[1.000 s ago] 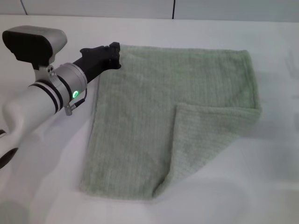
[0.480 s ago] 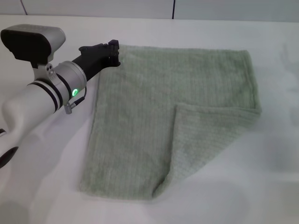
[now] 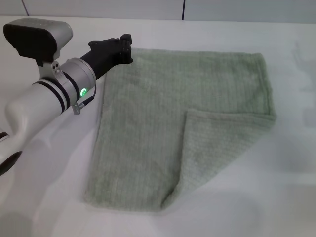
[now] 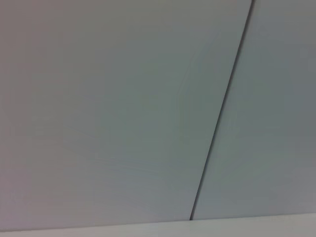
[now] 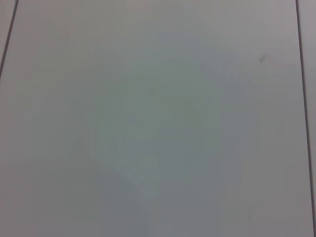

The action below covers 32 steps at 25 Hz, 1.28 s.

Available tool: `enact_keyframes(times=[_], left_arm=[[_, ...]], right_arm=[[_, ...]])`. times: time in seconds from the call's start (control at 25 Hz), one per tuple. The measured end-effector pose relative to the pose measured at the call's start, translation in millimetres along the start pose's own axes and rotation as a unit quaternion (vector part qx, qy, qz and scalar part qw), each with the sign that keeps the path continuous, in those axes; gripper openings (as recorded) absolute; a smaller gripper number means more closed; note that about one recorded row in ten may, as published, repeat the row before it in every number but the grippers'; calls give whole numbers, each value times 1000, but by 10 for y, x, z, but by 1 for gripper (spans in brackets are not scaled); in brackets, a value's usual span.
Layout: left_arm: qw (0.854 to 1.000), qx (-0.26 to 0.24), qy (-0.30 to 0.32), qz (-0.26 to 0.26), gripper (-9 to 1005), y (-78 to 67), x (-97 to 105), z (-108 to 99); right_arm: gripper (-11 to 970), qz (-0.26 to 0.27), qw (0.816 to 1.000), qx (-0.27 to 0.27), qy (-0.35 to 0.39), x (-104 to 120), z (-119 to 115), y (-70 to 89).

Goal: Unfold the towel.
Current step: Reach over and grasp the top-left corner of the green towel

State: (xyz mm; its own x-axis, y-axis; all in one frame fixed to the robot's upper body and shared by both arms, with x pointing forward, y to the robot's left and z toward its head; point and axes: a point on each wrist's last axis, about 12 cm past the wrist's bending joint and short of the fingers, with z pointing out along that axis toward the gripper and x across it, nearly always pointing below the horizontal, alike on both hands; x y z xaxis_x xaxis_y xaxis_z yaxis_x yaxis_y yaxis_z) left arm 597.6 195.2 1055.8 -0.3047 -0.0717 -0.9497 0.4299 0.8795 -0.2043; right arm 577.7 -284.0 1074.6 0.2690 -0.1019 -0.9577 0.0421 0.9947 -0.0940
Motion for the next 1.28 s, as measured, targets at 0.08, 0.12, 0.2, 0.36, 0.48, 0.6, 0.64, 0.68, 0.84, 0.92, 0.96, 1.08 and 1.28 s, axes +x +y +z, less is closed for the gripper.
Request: enact_keyframes(times=[0.08, 0.12, 0.2, 0.36, 0.48, 0.6, 0.64, 0.68, 0.84, 0.92, 0.96, 1.08, 1.28], left_arm=[[1000, 0, 0, 0, 1, 1, -1, -2], [1000, 0, 0, 0, 1, 1, -1, -2], [1000, 0, 0, 0, 1, 1, -1, -2], [1000, -1, -1, 0, 1, 6, -3, -6], [1000, 0, -1, 0, 1, 5, -1, -7], [1000, -1, 4, 3, 1, 5, 13, -1], [1000, -1, 4, 3, 1, 5, 13, -1], [1000, -2, 7, 3, 1, 10, 20, -1], [1000, -9, 16, 3, 1, 26, 45, 3], [999, -17, 28, 2, 1, 37, 73, 4], [999, -17, 28, 2, 1, 37, 73, 4], [999, -22, 34, 1, 1, 44, 89, 4], [998, -34, 55, 0, 2, 49, 150, 3]], right_arm=[[766, -1, 1000, 0, 1, 4, -2, -3], [766, -1, 1000, 0, 1, 4, -2, -4], [766, -2, 1000, 0, 1, 4, -4, -6], [766, -2, 1000, 1, 0, 4, -11, -12], [766, -2, 1000, 1, -1, 2, -10, -10], [767, -2, 1000, -6, -3, -5, -3, 18], [767, -2, 1000, -8, -3, -8, 1, 26], [767, -2, 1000, -9, -4, -11, 6, 31], [767, -2, 1000, -11, -7, -24, 28, 45], [767, -2, 1000, -12, -7, -26, 32, 48], [766, -2, 1000, -12, -8, -27, 35, 50], [766, -3, 1000, -13, -8, -32, 47, 49], [766, -4, 1000, -16, -9, -41, 76, 58]])
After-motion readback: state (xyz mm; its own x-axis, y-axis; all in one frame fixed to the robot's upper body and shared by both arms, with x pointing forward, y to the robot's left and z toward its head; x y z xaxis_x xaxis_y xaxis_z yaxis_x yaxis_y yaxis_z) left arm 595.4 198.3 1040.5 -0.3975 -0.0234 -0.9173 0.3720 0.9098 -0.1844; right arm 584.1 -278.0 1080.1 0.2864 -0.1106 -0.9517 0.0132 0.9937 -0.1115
